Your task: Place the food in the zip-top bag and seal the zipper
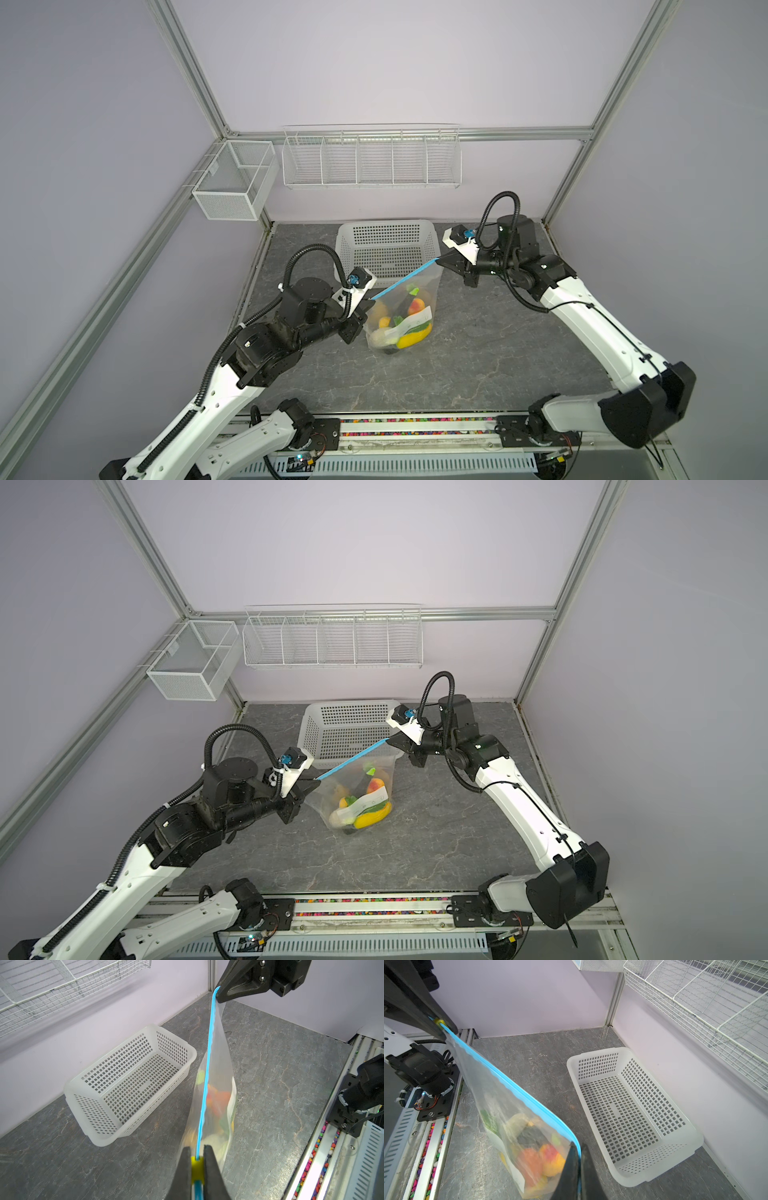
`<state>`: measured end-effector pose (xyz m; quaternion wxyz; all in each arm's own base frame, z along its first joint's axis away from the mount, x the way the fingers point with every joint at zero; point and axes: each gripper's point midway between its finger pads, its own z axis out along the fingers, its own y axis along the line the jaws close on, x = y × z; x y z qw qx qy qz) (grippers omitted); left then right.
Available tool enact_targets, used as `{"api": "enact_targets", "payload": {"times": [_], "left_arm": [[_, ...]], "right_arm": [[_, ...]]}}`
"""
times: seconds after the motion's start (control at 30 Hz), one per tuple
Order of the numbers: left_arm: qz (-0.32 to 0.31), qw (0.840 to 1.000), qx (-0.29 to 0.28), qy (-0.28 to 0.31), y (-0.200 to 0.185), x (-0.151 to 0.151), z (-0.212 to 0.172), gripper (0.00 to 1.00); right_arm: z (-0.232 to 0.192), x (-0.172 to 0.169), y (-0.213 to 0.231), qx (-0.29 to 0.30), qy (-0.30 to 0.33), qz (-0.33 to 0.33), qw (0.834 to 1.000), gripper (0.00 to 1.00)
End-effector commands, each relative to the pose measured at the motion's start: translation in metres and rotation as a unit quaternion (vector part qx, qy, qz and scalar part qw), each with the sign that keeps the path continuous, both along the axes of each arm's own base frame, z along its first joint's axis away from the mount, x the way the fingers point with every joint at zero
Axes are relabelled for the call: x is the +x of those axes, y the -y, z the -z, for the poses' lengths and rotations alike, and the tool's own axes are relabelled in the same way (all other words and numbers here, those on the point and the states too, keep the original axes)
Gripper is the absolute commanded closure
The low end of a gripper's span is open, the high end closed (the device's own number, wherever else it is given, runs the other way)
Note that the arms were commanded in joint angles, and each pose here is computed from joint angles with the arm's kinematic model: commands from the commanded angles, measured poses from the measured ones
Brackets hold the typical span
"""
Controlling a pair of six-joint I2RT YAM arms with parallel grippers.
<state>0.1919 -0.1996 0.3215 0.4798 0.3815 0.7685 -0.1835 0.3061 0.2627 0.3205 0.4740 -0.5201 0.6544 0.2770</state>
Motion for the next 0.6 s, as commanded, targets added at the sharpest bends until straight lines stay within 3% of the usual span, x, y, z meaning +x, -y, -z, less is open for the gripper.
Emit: {"api": "enact_targets", "payload": {"times": [0.0, 0.57], "left_arm": [[-0.027, 0.999, 0.022, -0.024, -0.015, -0.003, 0.013, 0.92], [-0.036, 0.998, 0.031, -0.043, -0.029, -0.016, 0.022, 0.92]], "right_arm": [[-0.001, 0.018, 0.009, -0.012, 0.012, 0.037, 0.999, 0.93], [0.002, 0.018, 0.006, -0.006, 0.0, 0.031, 1.0, 0.94]]}}
